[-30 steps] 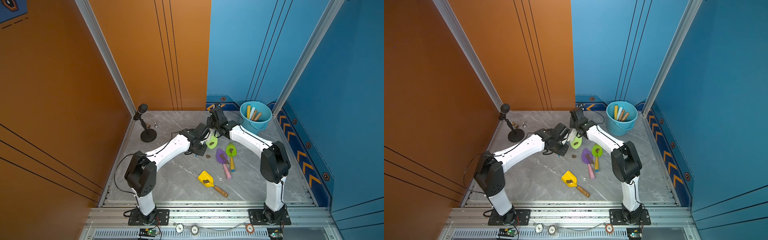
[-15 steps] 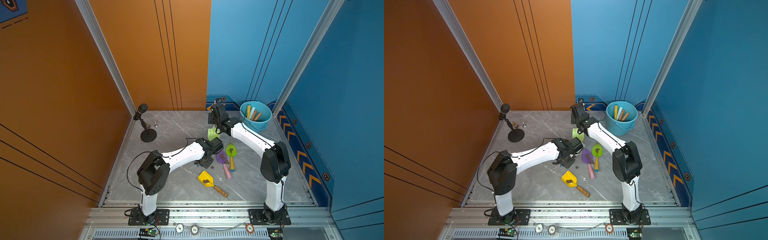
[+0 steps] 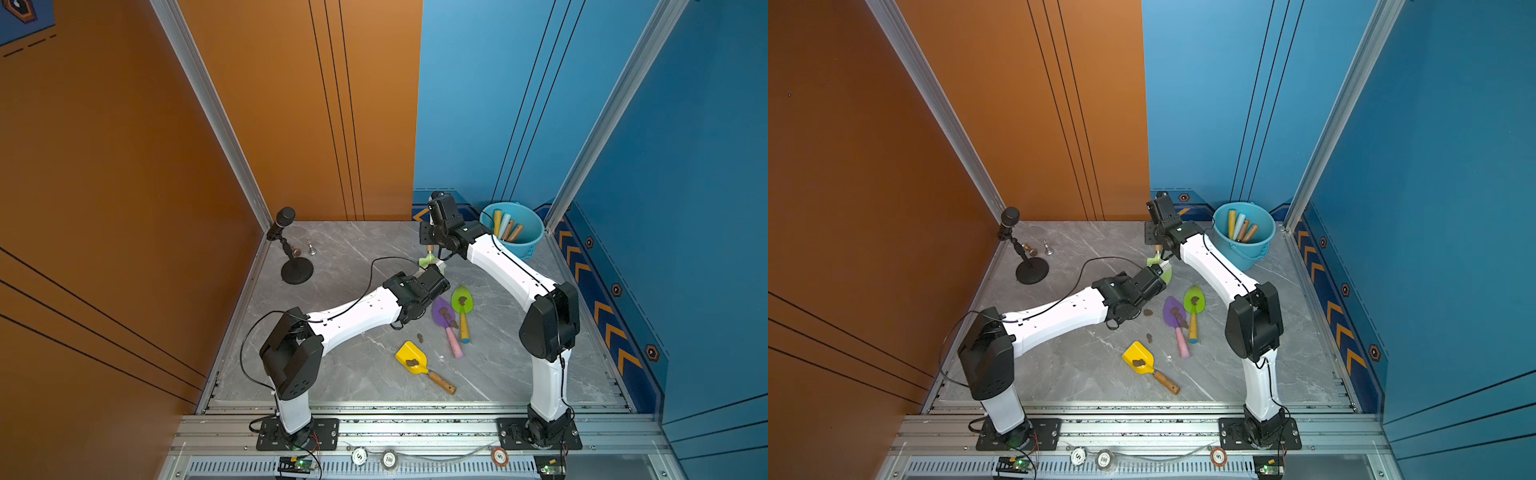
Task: Brush the soil off the hand trowel and place it into the bucket
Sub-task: Brush off the soil from the hand trowel.
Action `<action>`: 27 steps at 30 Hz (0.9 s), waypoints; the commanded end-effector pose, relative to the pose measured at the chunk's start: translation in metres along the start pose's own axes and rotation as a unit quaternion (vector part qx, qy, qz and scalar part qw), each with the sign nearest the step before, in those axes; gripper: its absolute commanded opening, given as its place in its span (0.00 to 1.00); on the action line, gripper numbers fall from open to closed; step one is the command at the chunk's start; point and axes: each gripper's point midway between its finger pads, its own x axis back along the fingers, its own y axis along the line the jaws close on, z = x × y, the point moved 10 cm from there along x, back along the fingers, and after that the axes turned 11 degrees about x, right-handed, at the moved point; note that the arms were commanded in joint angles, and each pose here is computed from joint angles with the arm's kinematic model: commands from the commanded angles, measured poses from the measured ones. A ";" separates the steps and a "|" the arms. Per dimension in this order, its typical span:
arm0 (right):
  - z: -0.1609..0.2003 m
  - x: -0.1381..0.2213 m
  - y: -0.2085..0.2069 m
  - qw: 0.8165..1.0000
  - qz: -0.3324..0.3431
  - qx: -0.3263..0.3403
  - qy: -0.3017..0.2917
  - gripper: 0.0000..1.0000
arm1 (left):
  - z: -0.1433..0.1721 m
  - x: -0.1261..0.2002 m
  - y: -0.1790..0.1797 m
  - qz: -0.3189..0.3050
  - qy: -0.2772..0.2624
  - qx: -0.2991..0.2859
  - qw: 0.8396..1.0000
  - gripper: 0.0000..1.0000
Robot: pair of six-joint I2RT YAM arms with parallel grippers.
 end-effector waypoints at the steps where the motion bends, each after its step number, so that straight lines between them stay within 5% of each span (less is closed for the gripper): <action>1: -0.003 0.007 0.000 0.999 -0.021 0.011 0.025 0.07 | -0.012 0.001 0.015 -0.082 -0.046 -0.010 0.996 0.00; 10: -0.007 0.022 -0.008 0.998 -0.042 -0.007 0.048 0.08 | -0.014 -0.018 -0.013 -0.165 -0.070 -0.071 0.981 0.00; 18: -0.015 0.027 -0.031 0.998 -0.033 -0.028 0.039 0.08 | 0.022 -0.002 -0.060 -0.132 -0.069 -0.144 0.978 0.00; 22: -0.017 0.027 -0.038 0.999 -0.028 -0.028 0.038 0.08 | 0.029 0.016 -0.065 -0.117 -0.076 -0.131 0.981 0.00; 27: -0.014 0.024 -0.033 0.998 -0.039 -0.026 0.043 0.08 | 0.003 0.027 -0.023 -0.121 -0.080 -0.059 0.988 0.00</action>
